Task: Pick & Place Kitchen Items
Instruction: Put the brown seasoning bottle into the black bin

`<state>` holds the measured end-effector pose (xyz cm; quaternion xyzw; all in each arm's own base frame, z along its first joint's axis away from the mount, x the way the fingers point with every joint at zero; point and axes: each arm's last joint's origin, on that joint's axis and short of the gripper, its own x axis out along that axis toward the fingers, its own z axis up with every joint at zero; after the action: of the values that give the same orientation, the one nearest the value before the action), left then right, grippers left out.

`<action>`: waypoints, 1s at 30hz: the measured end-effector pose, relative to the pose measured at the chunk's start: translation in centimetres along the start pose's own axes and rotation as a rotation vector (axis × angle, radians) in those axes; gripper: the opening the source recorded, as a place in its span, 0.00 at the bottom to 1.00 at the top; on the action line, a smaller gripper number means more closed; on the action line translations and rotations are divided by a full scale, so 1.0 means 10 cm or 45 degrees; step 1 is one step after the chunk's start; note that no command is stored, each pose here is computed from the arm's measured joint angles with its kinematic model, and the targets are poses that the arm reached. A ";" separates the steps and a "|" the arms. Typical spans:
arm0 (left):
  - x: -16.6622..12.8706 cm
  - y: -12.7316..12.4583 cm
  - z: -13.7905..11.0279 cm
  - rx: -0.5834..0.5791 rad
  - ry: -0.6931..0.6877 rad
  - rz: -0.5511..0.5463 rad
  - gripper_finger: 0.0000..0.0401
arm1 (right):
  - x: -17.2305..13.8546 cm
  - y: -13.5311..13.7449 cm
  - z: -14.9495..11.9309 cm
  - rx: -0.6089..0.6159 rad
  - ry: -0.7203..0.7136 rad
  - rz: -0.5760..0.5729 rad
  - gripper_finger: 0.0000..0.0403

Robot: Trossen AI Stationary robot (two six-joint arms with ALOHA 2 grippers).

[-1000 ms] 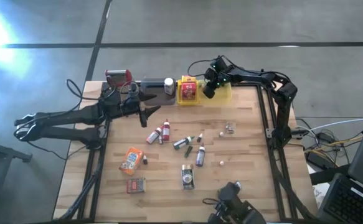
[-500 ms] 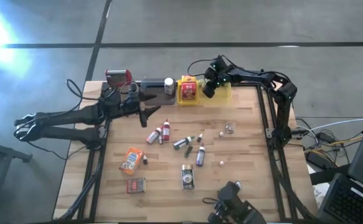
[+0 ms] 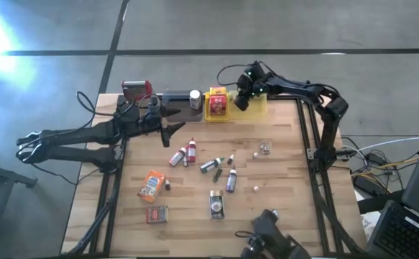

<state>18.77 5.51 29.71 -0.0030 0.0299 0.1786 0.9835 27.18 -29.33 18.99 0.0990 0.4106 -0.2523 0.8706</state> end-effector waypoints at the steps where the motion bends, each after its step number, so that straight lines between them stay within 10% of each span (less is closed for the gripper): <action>1: 0.00 0.00 0.00 0.000 0.001 0.000 0.66 | -0.07 0.02 0.04 -0.010 -0.025 -0.004 0.34; 14: 0.00 0.00 0.00 0.000 0.001 0.000 0.66 | -0.83 0.41 0.21 -0.134 -0.114 0.049 0.18; 30: 0.00 0.00 0.00 0.000 0.001 0.000 0.66 | -1.59 1.36 -0.30 -0.353 -0.254 0.296 0.05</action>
<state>18.77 5.51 29.70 -0.0031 0.0302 0.1786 0.9834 23.72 -10.92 28.71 -0.0005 0.3389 -0.0997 0.9355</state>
